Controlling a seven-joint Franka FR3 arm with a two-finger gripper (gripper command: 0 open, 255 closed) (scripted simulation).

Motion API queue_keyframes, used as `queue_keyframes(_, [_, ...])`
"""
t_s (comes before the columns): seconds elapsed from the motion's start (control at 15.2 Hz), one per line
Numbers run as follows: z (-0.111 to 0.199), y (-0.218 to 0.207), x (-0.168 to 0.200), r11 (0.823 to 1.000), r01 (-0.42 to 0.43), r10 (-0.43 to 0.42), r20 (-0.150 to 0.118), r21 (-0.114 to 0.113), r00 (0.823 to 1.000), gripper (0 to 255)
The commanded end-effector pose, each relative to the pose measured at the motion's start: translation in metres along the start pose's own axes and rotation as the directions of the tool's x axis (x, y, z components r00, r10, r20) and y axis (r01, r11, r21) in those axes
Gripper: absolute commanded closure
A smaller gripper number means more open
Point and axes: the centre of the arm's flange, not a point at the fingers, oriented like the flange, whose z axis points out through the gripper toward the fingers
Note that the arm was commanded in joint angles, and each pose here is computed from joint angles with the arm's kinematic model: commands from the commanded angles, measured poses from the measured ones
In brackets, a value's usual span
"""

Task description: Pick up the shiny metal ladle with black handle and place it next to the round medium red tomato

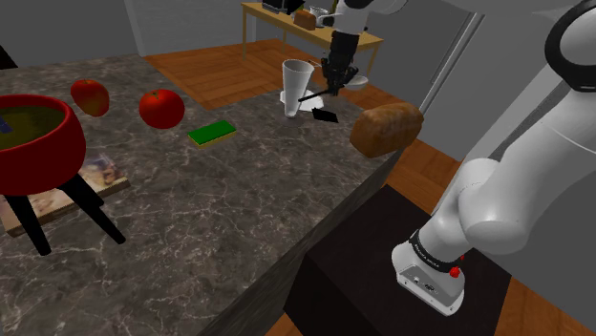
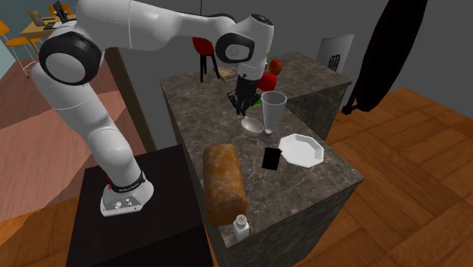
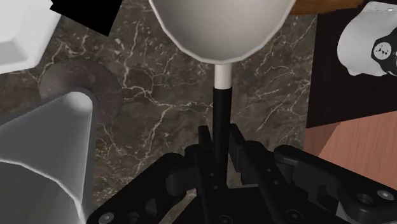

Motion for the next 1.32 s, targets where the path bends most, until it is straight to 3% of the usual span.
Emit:
queue_keyframes(0.0, [0.004, 0.002, 0.027, 1.0, -0.001, 0.001, 0.0, -0.001, 1.0, 255])
queue_keyframes(1.25, [0.026, 0.039, 0.274, 1.0, -0.001, 0.001, 0.0, -0.001, 1.0, 255])
